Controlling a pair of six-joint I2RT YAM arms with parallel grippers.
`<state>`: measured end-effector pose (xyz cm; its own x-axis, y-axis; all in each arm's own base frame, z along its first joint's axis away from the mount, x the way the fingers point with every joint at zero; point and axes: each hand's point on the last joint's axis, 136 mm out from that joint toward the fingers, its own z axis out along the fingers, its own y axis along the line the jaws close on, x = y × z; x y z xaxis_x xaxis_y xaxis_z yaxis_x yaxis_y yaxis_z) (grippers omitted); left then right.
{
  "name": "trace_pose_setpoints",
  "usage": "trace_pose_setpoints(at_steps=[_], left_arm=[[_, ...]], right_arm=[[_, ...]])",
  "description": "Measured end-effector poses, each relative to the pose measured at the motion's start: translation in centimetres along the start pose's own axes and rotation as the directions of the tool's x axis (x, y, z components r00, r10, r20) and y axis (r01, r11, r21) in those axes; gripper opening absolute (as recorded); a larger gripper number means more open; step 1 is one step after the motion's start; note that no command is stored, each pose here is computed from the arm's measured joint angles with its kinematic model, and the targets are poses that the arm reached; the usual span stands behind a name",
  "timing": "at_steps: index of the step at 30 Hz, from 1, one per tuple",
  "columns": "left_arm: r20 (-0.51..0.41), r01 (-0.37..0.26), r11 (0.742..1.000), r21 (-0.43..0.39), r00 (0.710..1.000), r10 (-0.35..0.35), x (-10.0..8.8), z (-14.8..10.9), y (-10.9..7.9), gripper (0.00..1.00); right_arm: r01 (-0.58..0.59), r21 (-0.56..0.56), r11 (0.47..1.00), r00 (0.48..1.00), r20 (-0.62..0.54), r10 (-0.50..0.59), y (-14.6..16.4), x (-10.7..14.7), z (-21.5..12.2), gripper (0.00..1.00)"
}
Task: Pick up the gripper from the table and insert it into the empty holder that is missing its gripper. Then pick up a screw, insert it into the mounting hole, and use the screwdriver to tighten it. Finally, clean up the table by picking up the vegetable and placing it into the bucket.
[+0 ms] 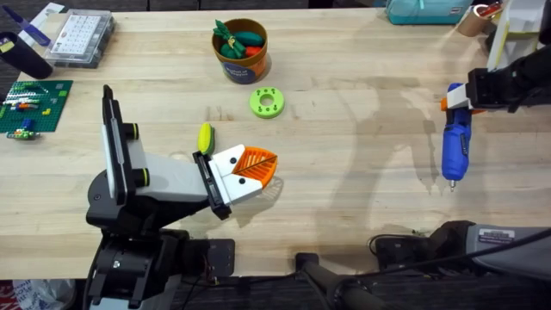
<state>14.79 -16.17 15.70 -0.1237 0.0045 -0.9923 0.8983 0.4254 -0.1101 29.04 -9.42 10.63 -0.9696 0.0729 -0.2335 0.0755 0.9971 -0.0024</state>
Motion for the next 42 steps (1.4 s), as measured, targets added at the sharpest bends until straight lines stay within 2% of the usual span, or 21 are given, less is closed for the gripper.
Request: trace_pose_setpoints(at_steps=[9, 15, 23, 27, 32, 33, 34, 35, 37, 39, 42], left_arm=[[-0.001, 0.002, 1.0, 0.002, 1.0, -0.002, 0.0, 0.0, 0.0, 0.013], [-0.001, 0.002, 1.0, 0.004, 1.0, -0.002, 0.0, 0.0, -0.1, 0.013], [-0.001, 0.002, 1.0, 0.004, 1.0, -0.002, 0.0, 0.0, -0.1, 0.013], [-0.001, 0.002, 1.0, 0.004, 1.0, -0.002, 0.0, 0.0, -0.1, 0.013], [-0.002, 0.003, 1.0, 0.004, 1.0, -0.003, 0.0, 0.0, -0.1, 0.013], [-0.001, 0.002, 1.0, 0.004, 1.0, -0.002, 0.0, 0.0, -0.1, 0.013], [-0.002, 0.003, 1.0, 0.004, 1.0, -0.003, 0.0, 0.0, -0.1, 0.013], [-0.002, 0.003, 1.0, 0.004, 1.0, -0.003, 0.0, 0.0, -0.1, 0.013], [-0.002, 0.003, 1.0, 0.004, 1.0, -0.003, 0.0, 0.0, -0.1, 0.013], [-0.002, 0.003, 1.0, 0.004, 1.0, -0.003, 0.0, 0.0, -0.1, 0.013], [-0.002, 0.003, 1.0, 0.004, 1.0, -0.003, 0.0, 0.0, -0.1, 0.013]], right_arm=[[-0.001, -0.004, 1.0, 1.0, -0.016, 0.001, 0.0, 0.2, 0.4, 0.065], [0.002, 0.001, 1.0, 1.0, 0.018, -0.002, -0.2, -0.8, 0.8, 0.065], [-0.002, -0.021, 1.0, 1.0, -0.028, 0.001, -0.3, -1.1, 3.7, 0.065], [-0.007, -0.037, 0.999, 0.997, -0.075, 0.004, -0.4, -1.0, 6.4, 0.065], [-0.008, -0.039, 0.999, 0.997, -0.083, 0.005, -0.5, -1.1, 7.3, 0.063], [-0.013, -0.045, 0.999, 0.996, -0.088, 0.009, -0.4, -1.0, 7.4, 0.275], [-0.013, -0.047, 0.999, 0.996, -0.089, 0.008, -0.3, -1.0, 7.4, 0.418], [-0.012, -0.047, 0.999, 0.996, -0.089, 0.008, -0.3, -0.9, 7.4, 0.553], [-0.009, -0.053, 0.999, 0.996, -0.091, 0.004, -0.2, -0.9, 7.4, 0.754], [-0.008, -0.058, 0.998, 0.996, -0.093, 0.003, -0.1, -0.9, 7.4, 0.872], [-0.005, -0.064, 0.998, 0.995, -0.1, -0.002, 0.1, -0.7, 7.3, 0.984]])
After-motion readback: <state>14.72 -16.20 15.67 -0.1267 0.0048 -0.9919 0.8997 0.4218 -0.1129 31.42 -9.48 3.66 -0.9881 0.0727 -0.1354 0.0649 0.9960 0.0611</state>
